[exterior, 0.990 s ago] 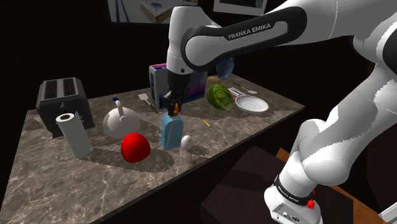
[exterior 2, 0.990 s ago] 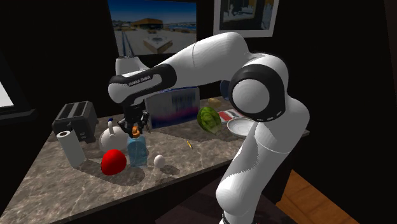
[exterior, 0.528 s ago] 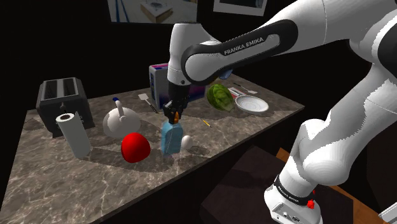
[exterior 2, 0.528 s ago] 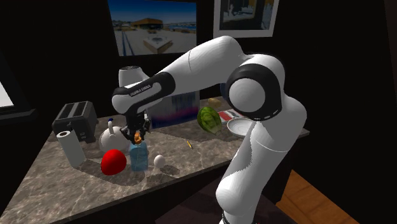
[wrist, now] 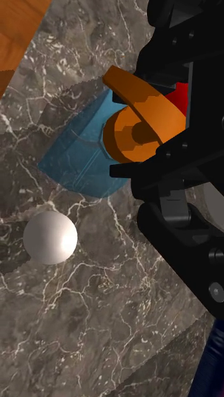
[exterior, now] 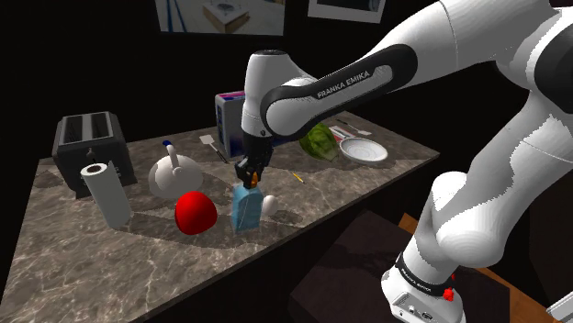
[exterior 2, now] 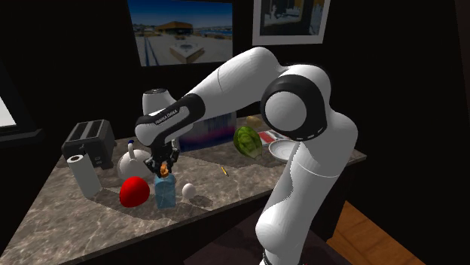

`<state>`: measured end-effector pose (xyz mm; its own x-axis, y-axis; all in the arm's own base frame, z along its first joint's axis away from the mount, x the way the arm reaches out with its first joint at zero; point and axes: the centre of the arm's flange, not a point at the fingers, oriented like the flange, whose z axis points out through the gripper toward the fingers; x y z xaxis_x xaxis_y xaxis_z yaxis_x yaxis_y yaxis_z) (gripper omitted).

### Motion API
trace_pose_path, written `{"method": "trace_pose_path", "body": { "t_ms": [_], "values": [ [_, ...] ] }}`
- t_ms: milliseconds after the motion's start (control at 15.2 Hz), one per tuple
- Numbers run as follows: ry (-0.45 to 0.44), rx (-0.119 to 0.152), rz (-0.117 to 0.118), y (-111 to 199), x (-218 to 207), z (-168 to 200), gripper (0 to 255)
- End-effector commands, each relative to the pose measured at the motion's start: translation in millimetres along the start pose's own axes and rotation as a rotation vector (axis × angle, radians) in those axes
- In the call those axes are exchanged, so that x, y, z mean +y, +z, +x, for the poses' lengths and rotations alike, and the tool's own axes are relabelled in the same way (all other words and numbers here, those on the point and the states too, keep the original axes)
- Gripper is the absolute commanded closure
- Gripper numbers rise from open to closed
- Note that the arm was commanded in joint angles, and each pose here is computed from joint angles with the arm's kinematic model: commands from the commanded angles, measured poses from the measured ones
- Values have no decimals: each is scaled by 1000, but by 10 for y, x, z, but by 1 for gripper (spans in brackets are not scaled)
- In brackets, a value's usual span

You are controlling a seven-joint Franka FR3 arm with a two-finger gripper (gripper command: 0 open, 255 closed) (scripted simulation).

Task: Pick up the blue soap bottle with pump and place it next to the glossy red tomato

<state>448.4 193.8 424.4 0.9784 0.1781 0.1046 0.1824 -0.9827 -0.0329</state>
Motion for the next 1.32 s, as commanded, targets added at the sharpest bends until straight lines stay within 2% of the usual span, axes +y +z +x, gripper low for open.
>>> {"method": "trace_pose_path", "body": {
  "t_ms": [0,330,396,726,990,1254],
  "values": [
    [0,1,0,10,-1,-5,255],
    [0,1,0,10,-1,-5,255],
    [0,1,0,9,-1,-5,0],
    [0,1,0,9,-1,-5,0],
    [0,1,0,-490,-1,-5,0],
    [0,1,0,-490,-1,-5,0]
  ]
}}
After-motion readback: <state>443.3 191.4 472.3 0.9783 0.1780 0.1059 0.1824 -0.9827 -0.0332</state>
